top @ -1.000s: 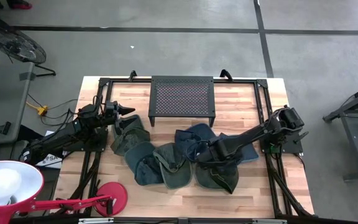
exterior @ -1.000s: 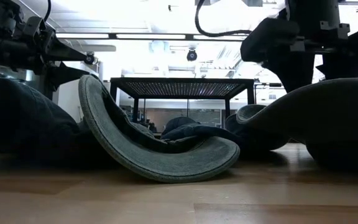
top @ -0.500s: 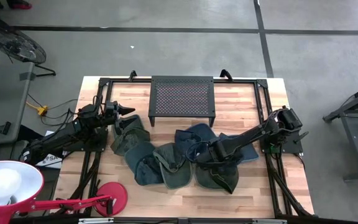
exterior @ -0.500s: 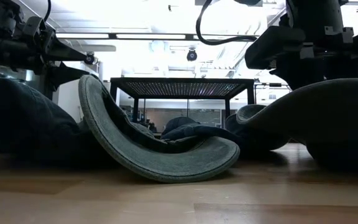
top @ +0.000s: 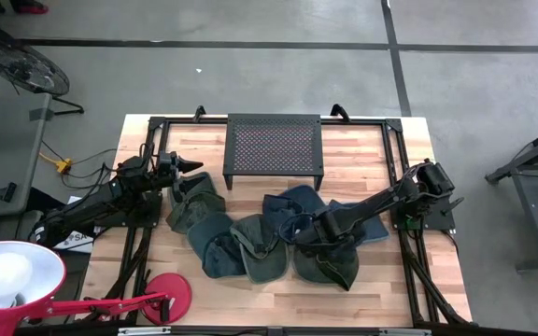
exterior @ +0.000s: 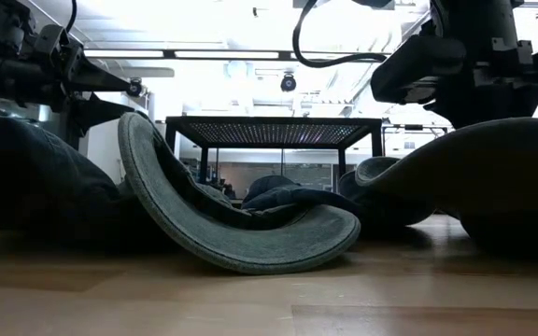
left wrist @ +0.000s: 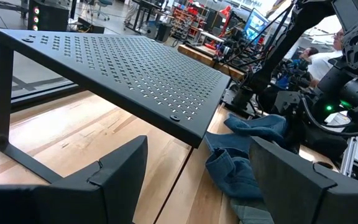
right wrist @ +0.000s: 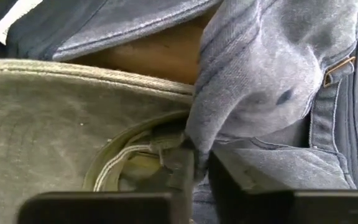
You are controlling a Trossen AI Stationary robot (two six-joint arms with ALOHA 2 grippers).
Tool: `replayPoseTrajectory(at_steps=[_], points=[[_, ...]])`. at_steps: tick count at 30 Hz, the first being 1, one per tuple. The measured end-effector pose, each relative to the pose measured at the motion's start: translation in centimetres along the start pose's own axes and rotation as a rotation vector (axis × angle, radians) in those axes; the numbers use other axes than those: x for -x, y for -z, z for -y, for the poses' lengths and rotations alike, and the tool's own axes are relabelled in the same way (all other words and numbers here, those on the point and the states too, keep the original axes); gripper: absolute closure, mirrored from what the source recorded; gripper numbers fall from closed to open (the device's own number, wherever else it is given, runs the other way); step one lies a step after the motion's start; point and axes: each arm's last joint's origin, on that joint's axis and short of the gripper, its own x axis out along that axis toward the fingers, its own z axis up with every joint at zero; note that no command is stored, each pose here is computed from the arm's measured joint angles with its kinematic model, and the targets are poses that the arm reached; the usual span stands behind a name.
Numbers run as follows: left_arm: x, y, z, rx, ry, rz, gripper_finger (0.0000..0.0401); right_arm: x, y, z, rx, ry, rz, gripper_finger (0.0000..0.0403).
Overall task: Pick & Place hat
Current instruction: Stack the dark blue cap on the shelf
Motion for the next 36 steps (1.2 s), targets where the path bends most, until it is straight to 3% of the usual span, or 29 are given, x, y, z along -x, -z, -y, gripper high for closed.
replayPoseTrajectory(at_steps=[6,19,31,36], points=[[0.0,0.0,0.0,0.0,0.0,0.0,0.0125,1.2,0.2,0.3,0.042,-0.019,-0.045,0.0397],[0.0,0.0,0.0,0.0,-0.002,0.0,0.0125,9.4,0.4,3.4,0.114,0.036,-0.02,0.0401],[0.0,0.0,0.0,0.0,0.002,0.0,0.0125,13.2,0.5,5.7,0.231,-0.125,-0.007,0.0402],[0.0,0.0,0.0,0.0,0.001,-0.001,0.0125,14.6,0.7,7.3,0.281,-0.184,0.068,0.0402]])
